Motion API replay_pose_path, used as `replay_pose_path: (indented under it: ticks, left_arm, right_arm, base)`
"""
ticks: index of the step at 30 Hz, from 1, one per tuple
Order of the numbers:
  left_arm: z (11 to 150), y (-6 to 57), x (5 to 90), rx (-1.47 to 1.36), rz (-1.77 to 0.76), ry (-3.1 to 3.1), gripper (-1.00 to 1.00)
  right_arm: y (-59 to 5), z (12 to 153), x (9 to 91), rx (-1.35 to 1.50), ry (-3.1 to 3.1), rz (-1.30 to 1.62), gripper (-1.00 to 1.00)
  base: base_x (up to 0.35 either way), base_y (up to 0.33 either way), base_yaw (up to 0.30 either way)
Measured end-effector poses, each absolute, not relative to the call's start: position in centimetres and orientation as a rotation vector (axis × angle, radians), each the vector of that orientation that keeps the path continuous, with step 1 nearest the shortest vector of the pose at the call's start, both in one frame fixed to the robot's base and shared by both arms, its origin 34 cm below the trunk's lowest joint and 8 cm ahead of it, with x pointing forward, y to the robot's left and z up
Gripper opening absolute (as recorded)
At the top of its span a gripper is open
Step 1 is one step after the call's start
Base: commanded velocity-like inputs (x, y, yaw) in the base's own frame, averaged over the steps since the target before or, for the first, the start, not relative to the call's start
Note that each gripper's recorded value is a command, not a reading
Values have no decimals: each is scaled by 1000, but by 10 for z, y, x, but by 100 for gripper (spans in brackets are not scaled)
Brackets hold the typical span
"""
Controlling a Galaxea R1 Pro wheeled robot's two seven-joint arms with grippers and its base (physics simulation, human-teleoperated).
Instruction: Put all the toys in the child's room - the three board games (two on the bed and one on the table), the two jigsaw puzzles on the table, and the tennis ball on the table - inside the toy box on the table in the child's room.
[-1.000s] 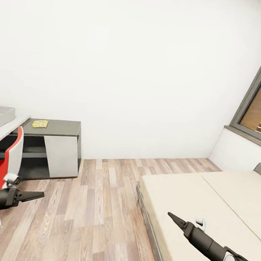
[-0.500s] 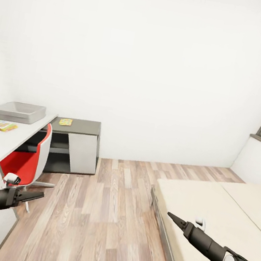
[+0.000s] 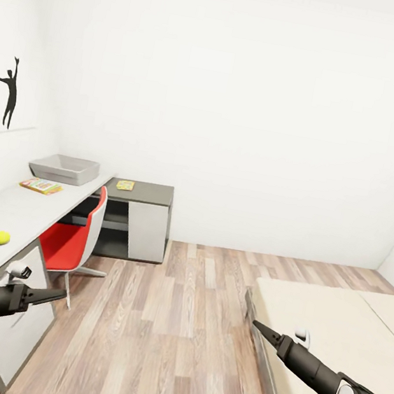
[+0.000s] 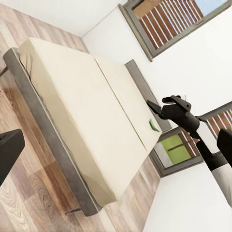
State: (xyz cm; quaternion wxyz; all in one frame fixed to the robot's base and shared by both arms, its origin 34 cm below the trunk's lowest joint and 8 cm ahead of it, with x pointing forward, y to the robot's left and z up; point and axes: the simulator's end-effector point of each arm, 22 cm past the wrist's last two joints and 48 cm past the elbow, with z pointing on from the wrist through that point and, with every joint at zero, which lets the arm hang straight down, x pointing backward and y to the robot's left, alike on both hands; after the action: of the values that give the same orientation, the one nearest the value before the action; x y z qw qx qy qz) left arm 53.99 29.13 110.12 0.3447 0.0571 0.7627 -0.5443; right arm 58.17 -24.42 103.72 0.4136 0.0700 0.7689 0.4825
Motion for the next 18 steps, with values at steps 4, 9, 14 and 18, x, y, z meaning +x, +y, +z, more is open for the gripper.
replay_pose_path:
  ticks: [4,9,14,18]
  left_arm:
    - [1101,291,540,149,-1413,1981,100]
    - [1102,291,540,150,-1412,1981,100]
    - [1103,291,539,152,-1411,1977,100]
    - [1105,292,539,155,-1410,1974,100]
  right_arm:
    - [-244,1037,582,176,1933,1214,100]
    - [-243,1037,582,176,1932,1215,100]
    - [-243,1039,581,174,1929,1215,100]
    - [-243,1041,581,172,1925,1215,100]
  base:
    - [-86,-45,34]
    - [-152,-135,59]
    - [-57,-62,160]
    - [-13,-15,168]
